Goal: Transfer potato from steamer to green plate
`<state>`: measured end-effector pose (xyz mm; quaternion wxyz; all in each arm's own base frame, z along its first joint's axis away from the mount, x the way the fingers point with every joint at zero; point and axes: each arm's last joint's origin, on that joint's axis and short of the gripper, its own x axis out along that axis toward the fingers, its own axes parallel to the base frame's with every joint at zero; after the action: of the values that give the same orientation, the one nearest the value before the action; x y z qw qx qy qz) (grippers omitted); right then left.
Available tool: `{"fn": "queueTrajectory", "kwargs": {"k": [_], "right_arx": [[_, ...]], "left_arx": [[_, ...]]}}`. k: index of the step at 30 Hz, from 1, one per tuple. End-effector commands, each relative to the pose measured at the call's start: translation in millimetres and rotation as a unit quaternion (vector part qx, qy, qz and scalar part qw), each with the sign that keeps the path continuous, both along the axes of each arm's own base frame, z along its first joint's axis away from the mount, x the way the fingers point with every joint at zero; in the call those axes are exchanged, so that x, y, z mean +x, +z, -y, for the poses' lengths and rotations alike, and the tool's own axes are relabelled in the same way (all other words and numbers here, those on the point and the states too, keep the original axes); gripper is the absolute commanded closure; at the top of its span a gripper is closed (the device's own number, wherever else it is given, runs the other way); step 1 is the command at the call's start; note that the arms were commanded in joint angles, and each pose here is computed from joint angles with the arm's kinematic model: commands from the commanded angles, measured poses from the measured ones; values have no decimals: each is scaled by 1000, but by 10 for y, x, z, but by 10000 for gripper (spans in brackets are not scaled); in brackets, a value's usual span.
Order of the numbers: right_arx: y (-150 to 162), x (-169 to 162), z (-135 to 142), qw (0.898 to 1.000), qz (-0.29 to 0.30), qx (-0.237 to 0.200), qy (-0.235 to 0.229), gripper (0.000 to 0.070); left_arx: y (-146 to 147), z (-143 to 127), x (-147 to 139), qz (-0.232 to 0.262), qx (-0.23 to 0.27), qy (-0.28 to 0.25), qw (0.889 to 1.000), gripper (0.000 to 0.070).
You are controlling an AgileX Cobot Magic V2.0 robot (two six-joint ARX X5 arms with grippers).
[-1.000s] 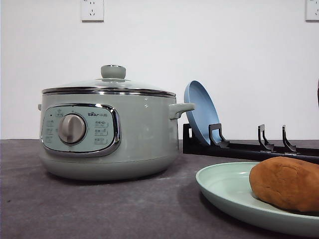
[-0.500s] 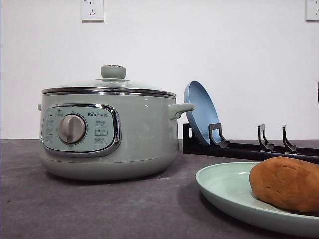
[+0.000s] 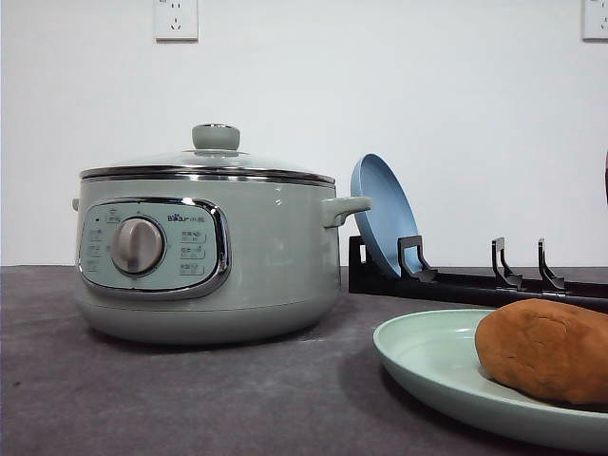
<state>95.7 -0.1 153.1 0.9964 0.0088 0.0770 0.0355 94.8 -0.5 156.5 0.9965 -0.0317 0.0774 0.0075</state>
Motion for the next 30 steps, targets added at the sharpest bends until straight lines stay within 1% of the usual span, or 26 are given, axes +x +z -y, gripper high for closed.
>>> {"fn": "queueTrajectory", "kwargs": {"k": [1, 30], "right_arx": [[-10, 3, 1, 1000, 3, -2, 0, 670], [-10, 3, 1, 1000, 3, -2, 0, 670]], "left_arx": [[-74, 0, 8, -13, 3, 1, 1000, 674], [-74, 0, 8, -13, 3, 1, 1000, 674]]}}
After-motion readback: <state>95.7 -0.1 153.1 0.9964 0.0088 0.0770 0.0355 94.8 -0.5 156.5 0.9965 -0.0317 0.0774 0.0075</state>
